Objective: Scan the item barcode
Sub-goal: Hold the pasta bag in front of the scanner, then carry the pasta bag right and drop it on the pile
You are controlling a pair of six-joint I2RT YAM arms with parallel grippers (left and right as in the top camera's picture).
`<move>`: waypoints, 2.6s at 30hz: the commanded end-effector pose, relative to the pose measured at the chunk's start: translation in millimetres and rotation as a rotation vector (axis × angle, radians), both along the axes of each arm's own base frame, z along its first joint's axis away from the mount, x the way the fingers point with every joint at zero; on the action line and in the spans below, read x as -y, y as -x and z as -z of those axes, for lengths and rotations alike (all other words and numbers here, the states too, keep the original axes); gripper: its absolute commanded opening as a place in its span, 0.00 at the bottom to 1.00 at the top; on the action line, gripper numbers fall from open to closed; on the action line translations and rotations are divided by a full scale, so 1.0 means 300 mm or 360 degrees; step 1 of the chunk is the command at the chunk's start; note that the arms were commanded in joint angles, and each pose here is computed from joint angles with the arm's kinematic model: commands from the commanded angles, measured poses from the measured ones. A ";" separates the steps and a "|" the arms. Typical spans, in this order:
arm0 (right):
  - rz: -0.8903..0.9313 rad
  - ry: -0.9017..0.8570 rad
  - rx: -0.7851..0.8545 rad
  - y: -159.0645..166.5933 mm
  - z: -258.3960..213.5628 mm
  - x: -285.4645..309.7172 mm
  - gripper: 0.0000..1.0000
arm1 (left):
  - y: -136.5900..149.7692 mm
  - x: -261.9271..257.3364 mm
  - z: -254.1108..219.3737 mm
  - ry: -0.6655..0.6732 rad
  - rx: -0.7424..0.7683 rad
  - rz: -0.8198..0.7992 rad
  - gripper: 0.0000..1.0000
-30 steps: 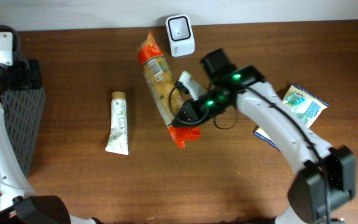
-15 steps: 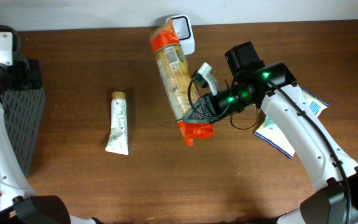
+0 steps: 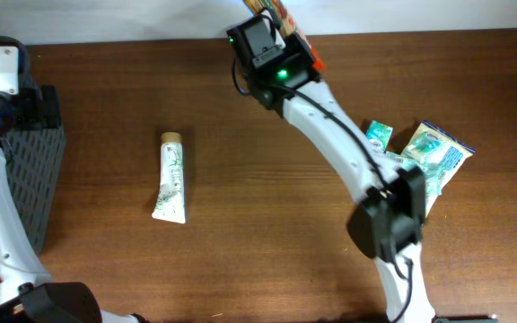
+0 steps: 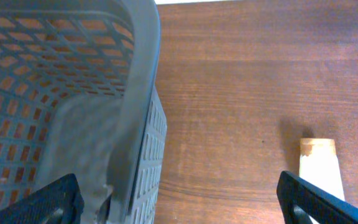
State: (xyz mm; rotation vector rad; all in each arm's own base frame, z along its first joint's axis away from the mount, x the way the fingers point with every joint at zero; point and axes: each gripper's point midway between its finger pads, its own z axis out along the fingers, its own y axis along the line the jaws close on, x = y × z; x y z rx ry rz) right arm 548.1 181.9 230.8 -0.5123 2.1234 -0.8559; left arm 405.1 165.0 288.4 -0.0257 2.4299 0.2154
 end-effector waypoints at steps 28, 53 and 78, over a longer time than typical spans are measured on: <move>0.0322 0.0288 0.0141 -0.102 0.095 0.140 0.04 | 0.001 -0.005 -0.005 -0.0010 0.0005 0.0016 0.99; 0.1486 -0.1044 -0.1191 0.774 0.465 0.804 0.42 | 0.001 -0.005 -0.005 -0.0011 0.0005 0.0017 0.99; -0.0369 -0.1662 -0.1189 0.583 0.325 -0.640 0.64 | 0.001 -0.005 -0.005 -0.0010 0.0005 0.0016 0.99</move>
